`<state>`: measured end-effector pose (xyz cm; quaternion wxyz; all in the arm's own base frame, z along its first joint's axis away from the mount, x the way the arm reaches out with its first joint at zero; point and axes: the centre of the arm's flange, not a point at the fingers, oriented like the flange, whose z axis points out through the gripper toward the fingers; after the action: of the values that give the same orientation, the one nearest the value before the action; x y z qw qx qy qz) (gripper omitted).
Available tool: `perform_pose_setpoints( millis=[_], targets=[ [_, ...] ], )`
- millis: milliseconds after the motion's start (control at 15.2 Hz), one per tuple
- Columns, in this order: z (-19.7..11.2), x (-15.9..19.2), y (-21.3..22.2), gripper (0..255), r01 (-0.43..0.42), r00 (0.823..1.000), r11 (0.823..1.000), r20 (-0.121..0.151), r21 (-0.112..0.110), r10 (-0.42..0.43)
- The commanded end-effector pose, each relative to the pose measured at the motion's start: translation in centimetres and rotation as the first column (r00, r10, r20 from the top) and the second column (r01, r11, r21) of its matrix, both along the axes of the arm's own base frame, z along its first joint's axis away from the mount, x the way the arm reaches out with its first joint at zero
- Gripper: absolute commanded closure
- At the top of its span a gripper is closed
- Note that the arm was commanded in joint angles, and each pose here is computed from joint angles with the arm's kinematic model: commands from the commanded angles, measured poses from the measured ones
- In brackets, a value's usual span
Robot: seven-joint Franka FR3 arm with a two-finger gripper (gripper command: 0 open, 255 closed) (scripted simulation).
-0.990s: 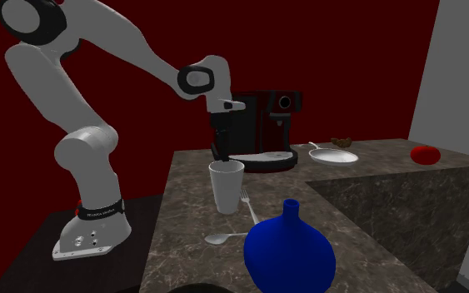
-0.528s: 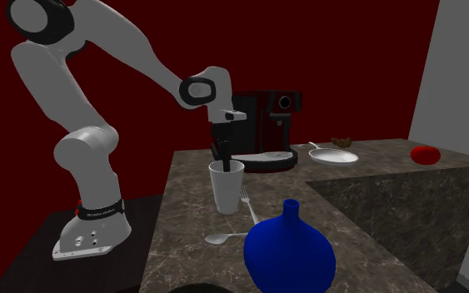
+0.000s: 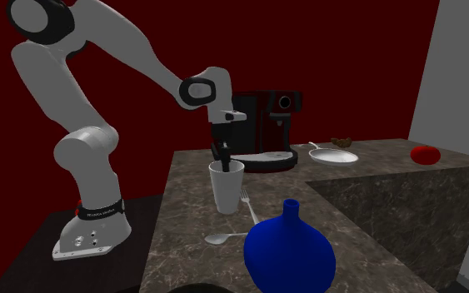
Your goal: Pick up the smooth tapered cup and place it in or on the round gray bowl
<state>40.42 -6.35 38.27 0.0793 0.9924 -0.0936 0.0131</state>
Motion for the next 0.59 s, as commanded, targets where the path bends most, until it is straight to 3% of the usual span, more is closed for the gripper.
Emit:
perform_pose_setpoints(
  millis=[0,528],
  targets=[
    [0.0,0.0,0.0,255,0.0,1.0,1.0,0.0,0.0,0.0],
    [0.53,0.0,0.0,255,0.0,1.0,1.0,0.0,0.0,0.0]
  ],
)
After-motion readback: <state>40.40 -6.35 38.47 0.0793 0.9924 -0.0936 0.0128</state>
